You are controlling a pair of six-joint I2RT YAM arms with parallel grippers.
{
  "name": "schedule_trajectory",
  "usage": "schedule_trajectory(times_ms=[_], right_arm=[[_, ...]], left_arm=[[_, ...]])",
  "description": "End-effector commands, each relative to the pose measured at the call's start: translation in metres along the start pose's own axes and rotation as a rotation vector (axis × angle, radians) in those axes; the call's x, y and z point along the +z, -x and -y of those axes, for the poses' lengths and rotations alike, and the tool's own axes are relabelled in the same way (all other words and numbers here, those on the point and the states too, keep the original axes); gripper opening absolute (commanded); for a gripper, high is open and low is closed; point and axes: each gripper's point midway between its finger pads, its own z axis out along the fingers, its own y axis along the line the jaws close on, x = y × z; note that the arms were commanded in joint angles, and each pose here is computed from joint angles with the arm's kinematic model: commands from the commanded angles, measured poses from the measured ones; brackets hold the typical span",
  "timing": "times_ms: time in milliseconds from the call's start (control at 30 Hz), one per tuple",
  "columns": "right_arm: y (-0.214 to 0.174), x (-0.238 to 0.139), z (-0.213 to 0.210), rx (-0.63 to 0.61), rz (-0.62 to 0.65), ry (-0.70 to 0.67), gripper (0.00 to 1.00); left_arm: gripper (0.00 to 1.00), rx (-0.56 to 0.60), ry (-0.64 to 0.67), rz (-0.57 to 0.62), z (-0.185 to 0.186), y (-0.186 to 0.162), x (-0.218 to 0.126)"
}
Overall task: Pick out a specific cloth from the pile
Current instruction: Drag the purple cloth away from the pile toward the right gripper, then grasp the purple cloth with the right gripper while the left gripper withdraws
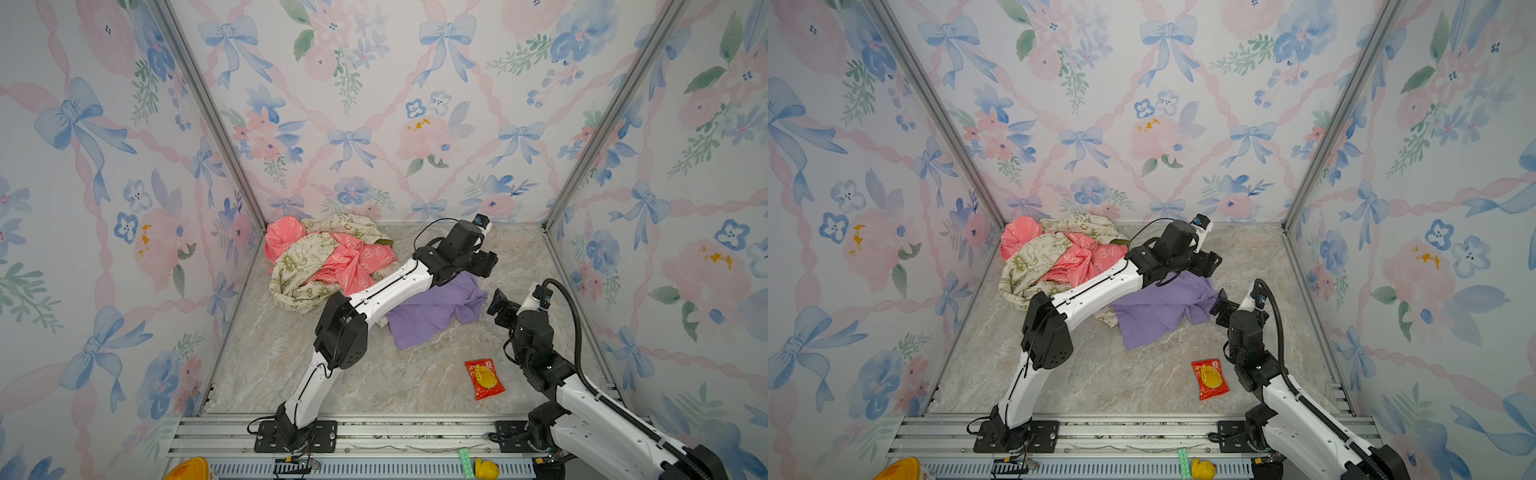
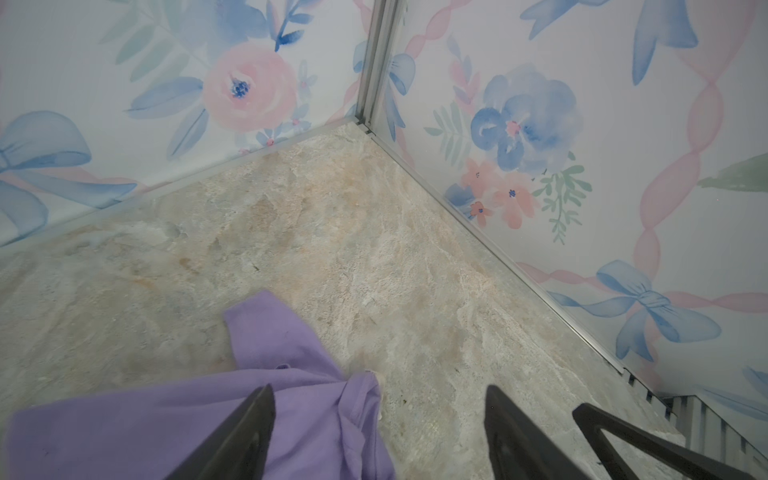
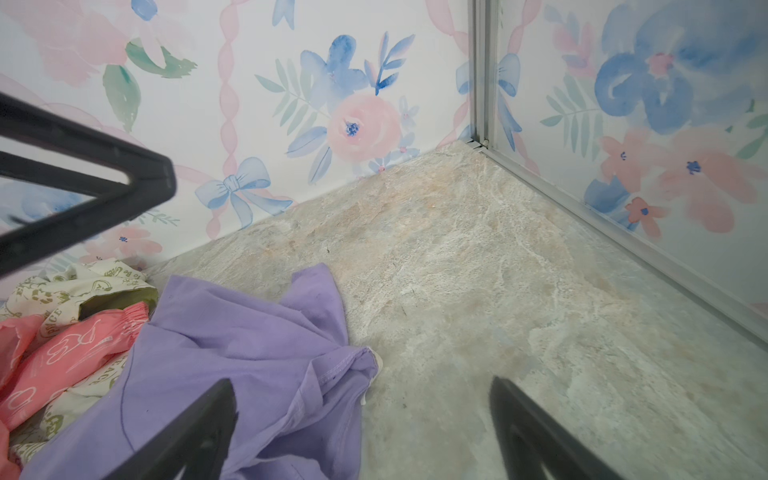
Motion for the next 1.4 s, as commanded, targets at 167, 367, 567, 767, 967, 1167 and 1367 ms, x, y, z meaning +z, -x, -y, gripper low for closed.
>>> schedule_trajectory(times_ms=[167,367,567,767,967,1167,1367], right_arm=[[-0.008,0.003,-0.016,-0.045,-0.050,0.081,0.97],[-0.023,0.012,-0.043,-0.095,-0.124,0.185,0.97],[-0.042,0.015,-0.101,-0.324,-0.187,0.315,0.97],[-0.061,0.020,-0.150,-0.440,-0.285,0.375,0.97],[-0.074,0.031,-0.191,-0.517,-0.345,0.392,0.97],[-0.081,0.053,-0.219,-0.537,-0.379,0.352,0.97],[-0.093,0.073,-0.232,-0.560,-0.439,0.298,0.97]], left_arm=[[0.83,0.076,0.269,0.085,-0.052,0.007,-0.122],[0.93,0.069,0.384,0.129,-0.085,-0.044,-0.209],[0.98,0.056,0.426,0.292,-0.107,-0.069,-0.294],[0.98,0.074,0.408,0.365,-0.113,-0.103,-0.335],[0.98,0.098,0.409,0.399,-0.119,-0.130,-0.349],[0.98,0.103,0.424,0.435,-0.122,-0.132,-0.360],[0.98,0.036,0.449,0.442,-0.129,-0.143,-0.370]])
